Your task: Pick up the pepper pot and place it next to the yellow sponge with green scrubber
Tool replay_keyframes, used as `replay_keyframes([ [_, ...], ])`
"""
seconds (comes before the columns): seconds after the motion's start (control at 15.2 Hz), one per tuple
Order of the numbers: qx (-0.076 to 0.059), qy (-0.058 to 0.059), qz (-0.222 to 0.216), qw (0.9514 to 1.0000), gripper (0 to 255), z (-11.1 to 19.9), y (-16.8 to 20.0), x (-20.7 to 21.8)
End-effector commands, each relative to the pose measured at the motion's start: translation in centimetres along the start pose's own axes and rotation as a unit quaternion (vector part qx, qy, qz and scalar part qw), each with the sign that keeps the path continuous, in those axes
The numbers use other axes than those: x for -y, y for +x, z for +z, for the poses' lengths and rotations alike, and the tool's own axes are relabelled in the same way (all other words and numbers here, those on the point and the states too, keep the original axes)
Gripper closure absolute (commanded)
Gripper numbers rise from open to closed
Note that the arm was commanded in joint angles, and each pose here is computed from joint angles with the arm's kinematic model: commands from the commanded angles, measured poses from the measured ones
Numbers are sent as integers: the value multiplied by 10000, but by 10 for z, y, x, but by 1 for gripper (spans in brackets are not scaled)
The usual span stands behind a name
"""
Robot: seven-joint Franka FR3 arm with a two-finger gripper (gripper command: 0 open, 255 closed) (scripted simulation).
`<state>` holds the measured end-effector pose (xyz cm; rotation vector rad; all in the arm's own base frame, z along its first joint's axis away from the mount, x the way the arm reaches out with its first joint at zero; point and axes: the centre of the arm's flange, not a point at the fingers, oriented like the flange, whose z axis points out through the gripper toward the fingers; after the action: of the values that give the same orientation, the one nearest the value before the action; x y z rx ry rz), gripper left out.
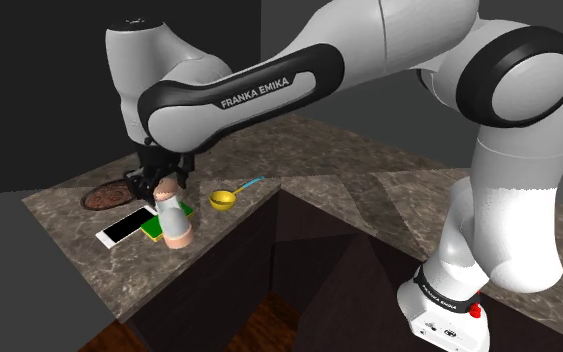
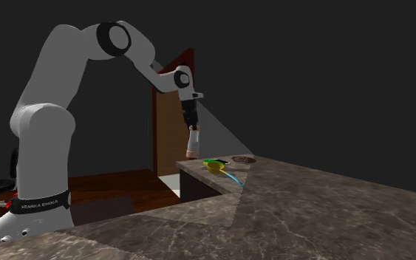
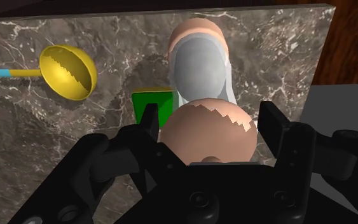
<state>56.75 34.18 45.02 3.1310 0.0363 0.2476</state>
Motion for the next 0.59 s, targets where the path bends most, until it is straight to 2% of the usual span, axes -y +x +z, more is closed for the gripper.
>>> replay_keyframes([
  [0.0,-4,3,0,10000,255,10,-2,0],
  [0.4,-4,3,0,10000,255,44,-7,0],
  [0.53,-4,3,0,10000,255,44,-7,0],
])
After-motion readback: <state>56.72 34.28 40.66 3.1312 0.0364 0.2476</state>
